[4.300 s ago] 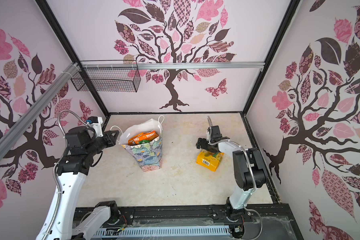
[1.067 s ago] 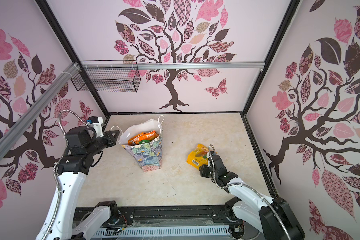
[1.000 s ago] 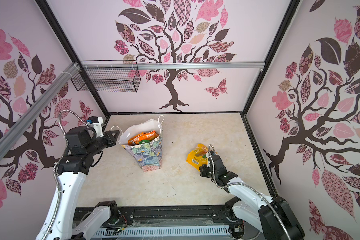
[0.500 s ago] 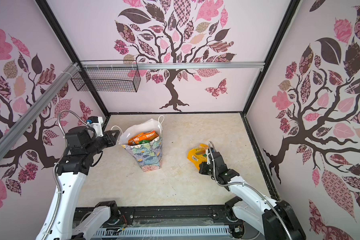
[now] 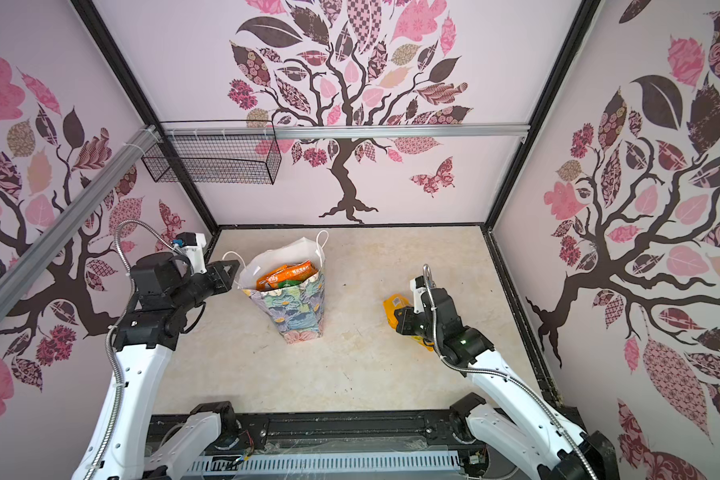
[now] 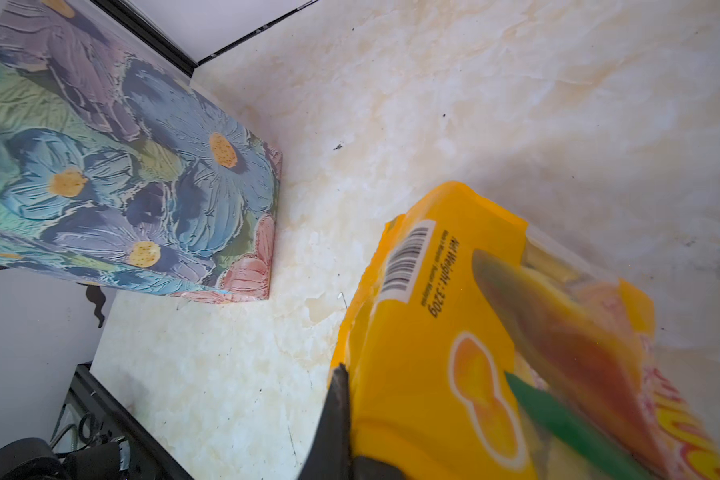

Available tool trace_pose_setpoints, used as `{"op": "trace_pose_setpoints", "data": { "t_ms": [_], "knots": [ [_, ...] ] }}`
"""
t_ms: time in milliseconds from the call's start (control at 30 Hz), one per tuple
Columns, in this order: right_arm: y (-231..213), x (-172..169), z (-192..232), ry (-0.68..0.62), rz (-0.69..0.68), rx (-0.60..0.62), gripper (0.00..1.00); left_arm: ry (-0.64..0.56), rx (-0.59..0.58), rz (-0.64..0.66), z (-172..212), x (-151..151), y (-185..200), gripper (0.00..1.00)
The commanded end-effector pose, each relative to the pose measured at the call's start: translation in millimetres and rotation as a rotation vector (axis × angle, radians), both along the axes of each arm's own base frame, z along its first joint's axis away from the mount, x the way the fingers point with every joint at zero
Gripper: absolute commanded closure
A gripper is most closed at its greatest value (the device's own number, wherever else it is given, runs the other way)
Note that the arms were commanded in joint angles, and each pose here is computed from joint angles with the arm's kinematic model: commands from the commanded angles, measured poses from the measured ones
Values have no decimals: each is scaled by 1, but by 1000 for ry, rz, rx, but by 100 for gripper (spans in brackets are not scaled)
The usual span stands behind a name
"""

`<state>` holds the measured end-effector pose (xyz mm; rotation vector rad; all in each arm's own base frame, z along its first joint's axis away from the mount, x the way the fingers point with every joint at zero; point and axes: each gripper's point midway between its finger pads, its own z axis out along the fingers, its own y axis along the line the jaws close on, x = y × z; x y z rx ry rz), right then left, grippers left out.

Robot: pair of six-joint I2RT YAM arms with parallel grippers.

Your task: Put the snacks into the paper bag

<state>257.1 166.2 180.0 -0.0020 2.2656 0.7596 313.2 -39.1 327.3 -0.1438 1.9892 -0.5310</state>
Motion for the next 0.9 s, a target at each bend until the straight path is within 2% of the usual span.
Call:
{"op": "trace_pose_setpoints", "data": {
  "t_ms": [0, 333, 867],
  "knots": [
    [7, 2, 44, -108, 26, 45, 100, -11, -2, 1, -1, 0, 1, 87],
    [20, 0, 71, -141, 85, 86, 100, -15, -5, 0, 0, 0, 1, 87],
    [52, 9, 185, -317, 203, 146, 100, -14, -3, 3, -1, 1, 1, 87]
  ]
}}
